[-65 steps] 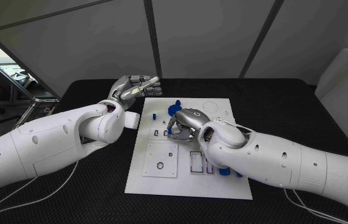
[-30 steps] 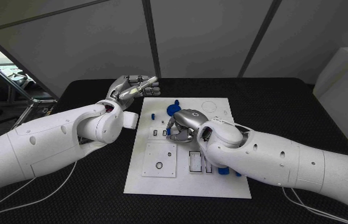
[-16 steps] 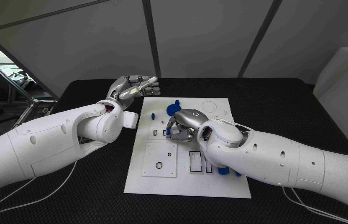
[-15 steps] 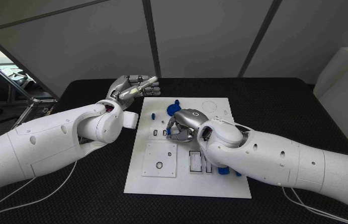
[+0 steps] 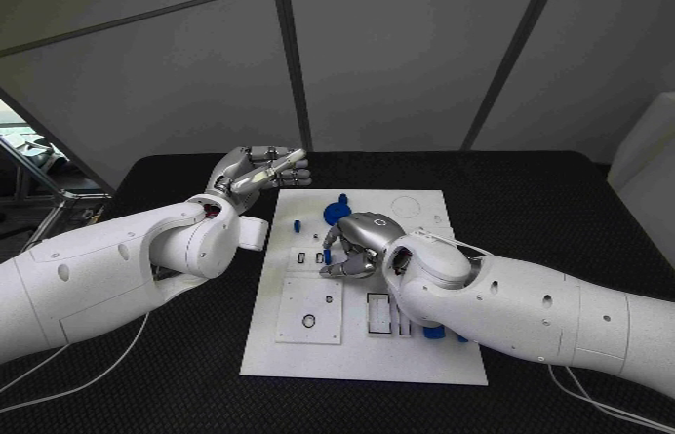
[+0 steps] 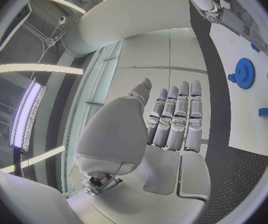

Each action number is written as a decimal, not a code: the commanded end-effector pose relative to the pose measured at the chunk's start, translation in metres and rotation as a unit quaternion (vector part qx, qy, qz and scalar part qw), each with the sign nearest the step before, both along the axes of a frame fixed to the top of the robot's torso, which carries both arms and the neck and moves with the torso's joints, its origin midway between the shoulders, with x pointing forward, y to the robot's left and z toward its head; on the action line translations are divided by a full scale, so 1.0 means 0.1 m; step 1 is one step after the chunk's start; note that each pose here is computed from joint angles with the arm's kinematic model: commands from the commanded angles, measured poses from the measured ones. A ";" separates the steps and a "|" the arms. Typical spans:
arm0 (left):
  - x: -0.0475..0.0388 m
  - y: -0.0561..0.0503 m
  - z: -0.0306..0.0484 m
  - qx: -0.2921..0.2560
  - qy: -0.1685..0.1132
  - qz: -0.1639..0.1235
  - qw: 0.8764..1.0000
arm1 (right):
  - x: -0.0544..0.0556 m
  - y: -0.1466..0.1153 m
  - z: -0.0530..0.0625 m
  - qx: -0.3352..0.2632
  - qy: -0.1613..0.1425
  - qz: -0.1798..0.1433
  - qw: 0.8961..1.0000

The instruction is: Assemble the parts on the task board

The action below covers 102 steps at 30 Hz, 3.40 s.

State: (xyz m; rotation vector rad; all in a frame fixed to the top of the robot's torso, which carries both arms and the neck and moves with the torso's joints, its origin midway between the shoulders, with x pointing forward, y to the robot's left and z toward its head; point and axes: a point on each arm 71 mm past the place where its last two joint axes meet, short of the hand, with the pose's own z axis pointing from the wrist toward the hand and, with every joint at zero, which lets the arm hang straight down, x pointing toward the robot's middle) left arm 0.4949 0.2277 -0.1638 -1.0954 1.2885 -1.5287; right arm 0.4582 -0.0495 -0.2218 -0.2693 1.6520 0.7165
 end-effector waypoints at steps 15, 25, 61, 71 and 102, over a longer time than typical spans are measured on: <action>0.025 0.06 -0.030 0.035 0.011 -0.007 0.999 | -0.16 -0.22 0.26 0.138 -0.020 0.076 0.987; 0.046 0.21 -0.203 0.217 0.079 -0.058 0.971 | 0.06 -0.84 0.81 0.231 0.079 0.039 0.969; 0.146 -0.54 -0.425 0.578 0.156 -0.169 0.783 | 0.44 -1.44 1.10 0.232 0.079 -0.049 0.968; 0.138 -0.63 -0.441 0.585 0.158 -0.186 0.773 | 0.45 -1.43 1.09 0.229 0.078 -0.050 0.969; 0.153 -0.72 -0.500 0.596 0.166 -0.209 0.757 | 0.46 -1.41 1.08 0.226 0.082 -0.050 0.969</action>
